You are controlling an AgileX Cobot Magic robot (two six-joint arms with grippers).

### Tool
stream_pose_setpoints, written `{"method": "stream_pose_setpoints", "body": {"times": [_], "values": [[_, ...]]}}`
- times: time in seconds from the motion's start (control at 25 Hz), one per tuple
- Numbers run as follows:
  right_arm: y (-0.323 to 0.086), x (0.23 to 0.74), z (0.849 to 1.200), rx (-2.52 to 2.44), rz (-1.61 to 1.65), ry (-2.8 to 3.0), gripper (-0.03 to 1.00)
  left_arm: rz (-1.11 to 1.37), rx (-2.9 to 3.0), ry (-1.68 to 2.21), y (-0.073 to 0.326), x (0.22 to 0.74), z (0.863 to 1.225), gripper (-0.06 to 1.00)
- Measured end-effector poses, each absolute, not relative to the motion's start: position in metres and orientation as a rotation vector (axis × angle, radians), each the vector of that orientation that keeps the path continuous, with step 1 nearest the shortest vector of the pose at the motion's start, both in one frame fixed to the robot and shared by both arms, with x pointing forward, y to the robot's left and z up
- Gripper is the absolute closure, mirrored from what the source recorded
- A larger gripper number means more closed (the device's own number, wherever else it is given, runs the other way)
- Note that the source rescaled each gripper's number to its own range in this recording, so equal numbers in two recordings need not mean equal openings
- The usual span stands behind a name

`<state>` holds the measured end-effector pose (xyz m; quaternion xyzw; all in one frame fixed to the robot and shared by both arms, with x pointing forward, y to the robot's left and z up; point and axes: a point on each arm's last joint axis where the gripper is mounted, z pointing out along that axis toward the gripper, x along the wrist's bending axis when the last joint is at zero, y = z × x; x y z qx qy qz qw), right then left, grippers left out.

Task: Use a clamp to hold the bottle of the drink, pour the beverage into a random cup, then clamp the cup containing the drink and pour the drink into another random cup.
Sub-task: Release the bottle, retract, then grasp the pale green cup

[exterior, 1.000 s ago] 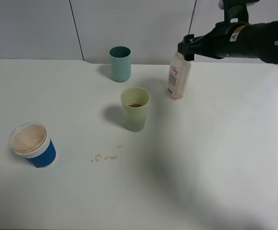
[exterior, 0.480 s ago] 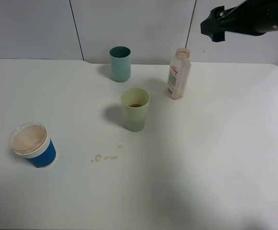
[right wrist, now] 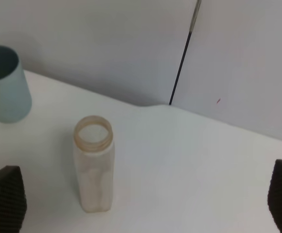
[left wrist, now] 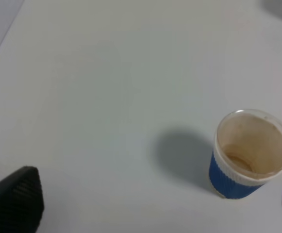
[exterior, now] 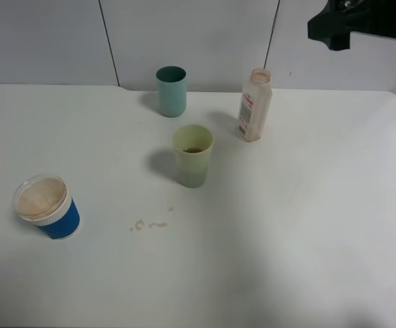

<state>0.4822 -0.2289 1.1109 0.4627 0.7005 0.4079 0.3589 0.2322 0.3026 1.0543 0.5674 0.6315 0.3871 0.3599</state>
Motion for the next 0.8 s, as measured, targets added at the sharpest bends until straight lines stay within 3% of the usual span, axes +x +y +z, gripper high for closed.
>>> {"method": "stream_pose_setpoints", "body": {"times": [0.8], "values": [[-0.264,0.372,1.1,1.347,0.961,1.871,-0.03,0.998,1.463,1.628,0.303,0.232,1.054,-0.06]]}}
